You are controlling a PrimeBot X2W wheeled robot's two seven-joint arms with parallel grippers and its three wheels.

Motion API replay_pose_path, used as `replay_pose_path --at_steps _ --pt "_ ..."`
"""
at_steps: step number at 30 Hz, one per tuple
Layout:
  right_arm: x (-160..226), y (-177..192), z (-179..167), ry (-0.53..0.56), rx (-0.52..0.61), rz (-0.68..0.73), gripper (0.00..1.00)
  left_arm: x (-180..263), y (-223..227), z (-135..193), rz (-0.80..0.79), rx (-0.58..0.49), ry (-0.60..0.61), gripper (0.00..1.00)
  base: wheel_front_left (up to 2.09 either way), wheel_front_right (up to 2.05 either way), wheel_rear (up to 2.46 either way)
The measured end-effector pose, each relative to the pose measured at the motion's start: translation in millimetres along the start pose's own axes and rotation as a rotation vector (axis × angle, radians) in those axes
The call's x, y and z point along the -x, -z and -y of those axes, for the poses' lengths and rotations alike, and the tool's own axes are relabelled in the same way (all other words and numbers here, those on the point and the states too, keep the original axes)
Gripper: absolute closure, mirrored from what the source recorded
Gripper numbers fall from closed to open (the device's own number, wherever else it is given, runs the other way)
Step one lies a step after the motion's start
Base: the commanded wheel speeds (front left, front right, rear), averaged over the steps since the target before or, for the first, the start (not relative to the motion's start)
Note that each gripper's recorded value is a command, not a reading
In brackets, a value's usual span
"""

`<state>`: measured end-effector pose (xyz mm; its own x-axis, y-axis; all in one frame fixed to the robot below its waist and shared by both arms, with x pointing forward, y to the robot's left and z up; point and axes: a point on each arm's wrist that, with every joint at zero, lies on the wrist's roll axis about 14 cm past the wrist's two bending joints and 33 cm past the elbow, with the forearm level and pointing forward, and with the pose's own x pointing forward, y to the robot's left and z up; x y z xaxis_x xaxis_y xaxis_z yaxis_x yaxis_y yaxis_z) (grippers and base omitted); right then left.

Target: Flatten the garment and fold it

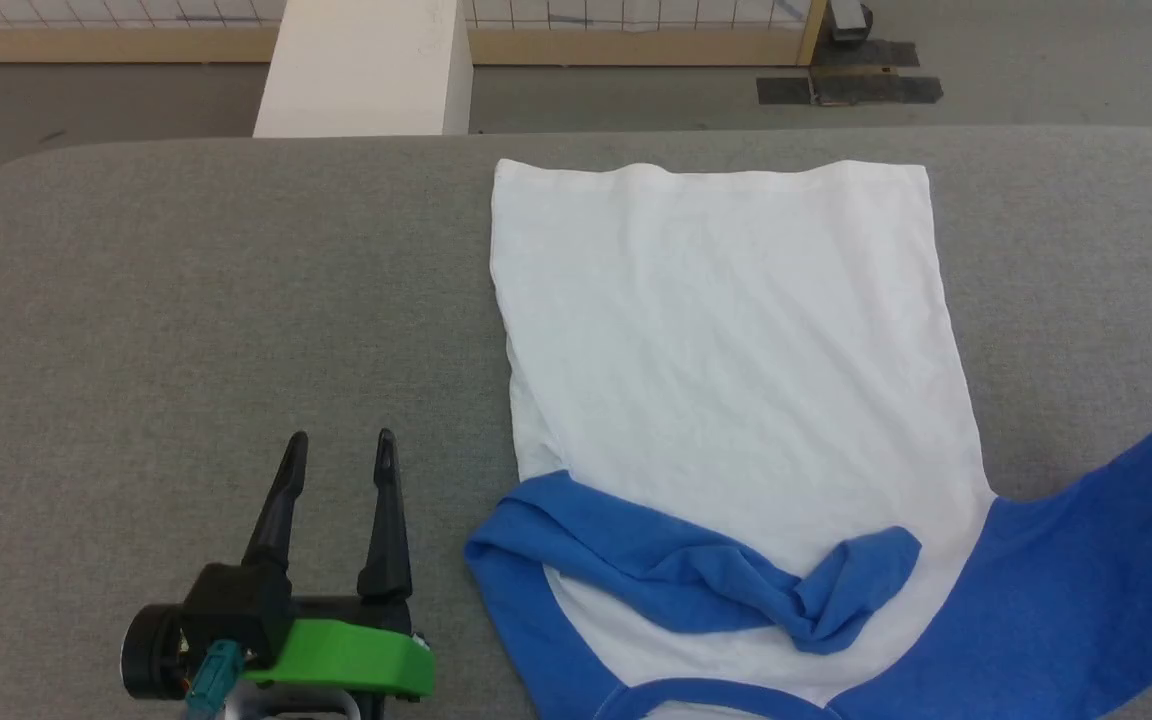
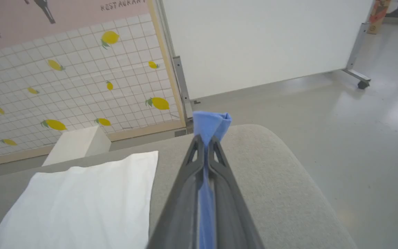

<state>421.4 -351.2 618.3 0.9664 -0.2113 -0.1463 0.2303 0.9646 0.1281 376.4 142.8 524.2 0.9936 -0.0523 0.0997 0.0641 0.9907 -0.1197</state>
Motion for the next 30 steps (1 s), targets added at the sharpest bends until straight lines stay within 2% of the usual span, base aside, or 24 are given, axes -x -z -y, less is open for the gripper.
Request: replay_pose_path --at_steps 5,11,14,17,23,30 --pt "8 4 -96 -0.284 0.021 -0.044 1.0 6 -5 -5 0.009 0.002 -0.019 0.0 0.0 0.0 0.0" --pt "35 12 -191 -0.564 0.074 -0.083 1.0 13 -8 -14 0.015 0.0 -0.049 0.0 0.0 0.0 0.0" --pt "55 30 -241 -0.714 0.096 -0.141 1.0 18 -10 -20 0.015 -0.001 -0.068 0.0 0.0 0.0 0.0" --pt "68 51 -277 -0.821 0.121 -0.207 1.0 23 -11 -24 0.016 -0.002 -0.084 0.0 0.0 0.0 0.0" --pt "85 104 -329 -0.959 0.131 -0.356 1.0 31 -9 -32 0.007 -0.005 -0.116 0.0 0.0 0.0 0.0" --pt "94 177 -362 -1.012 0.144 -0.513 1.0 42 -3 -42 -0.018 -0.006 -0.153 0.0 0.0 0.0 0.0"
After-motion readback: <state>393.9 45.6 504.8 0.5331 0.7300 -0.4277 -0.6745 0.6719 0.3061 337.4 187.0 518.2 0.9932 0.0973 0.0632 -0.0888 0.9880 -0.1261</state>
